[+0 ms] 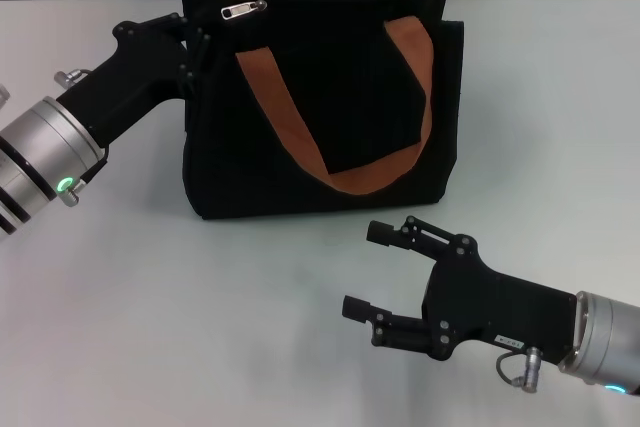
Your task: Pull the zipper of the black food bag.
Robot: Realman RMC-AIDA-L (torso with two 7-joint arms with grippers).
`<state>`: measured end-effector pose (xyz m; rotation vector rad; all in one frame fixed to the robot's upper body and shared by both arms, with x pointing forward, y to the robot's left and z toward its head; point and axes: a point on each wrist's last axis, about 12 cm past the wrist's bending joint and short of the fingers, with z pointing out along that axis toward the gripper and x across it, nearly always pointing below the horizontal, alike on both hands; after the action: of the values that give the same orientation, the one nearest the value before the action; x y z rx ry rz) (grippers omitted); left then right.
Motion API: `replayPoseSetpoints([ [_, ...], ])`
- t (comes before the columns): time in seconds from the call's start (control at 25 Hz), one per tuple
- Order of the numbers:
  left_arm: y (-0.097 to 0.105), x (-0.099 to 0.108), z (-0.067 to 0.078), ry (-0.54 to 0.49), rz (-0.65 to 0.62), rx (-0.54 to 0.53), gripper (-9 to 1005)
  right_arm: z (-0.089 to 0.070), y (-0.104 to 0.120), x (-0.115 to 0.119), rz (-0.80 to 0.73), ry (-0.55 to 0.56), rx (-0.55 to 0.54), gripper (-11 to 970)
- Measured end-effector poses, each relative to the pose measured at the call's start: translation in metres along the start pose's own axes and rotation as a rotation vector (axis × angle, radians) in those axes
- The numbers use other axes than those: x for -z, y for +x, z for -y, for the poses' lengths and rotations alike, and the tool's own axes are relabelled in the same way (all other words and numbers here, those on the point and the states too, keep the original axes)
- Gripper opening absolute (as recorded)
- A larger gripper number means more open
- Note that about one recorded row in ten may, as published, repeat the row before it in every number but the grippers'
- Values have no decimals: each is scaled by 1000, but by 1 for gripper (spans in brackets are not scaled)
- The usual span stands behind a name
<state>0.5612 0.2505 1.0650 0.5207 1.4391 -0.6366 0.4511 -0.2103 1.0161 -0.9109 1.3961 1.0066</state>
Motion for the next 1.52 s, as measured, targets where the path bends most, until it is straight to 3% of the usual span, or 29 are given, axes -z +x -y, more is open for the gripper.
replayPoseSetpoints([
  [0.2, -1, 0, 2, 14, 9, 21, 71, 0, -1, 0, 28, 30, -13, 801],
  [0.32, -6, -2, 7, 59, 51, 118, 29, 0, -3, 1, 62, 68, -25, 786],
  [0.48, -10, -10, 10, 98, 51, 154, 30, 1, -4, 4, 112, 139, -43, 765],
  [1.04, -7, -11, 9, 84, 30, 164, 33, 0, -11, 4, 178, 143, -16, 691],
  [1.28, -15, -13, 14, 147, 82, 145, 34, 7, -23, 14, 311, 264, -2, 660],
  [1.52, -22, -23, 17, 184, 99, 102, 36, 21, -35, 12, 363, 287, 15, 427],
])
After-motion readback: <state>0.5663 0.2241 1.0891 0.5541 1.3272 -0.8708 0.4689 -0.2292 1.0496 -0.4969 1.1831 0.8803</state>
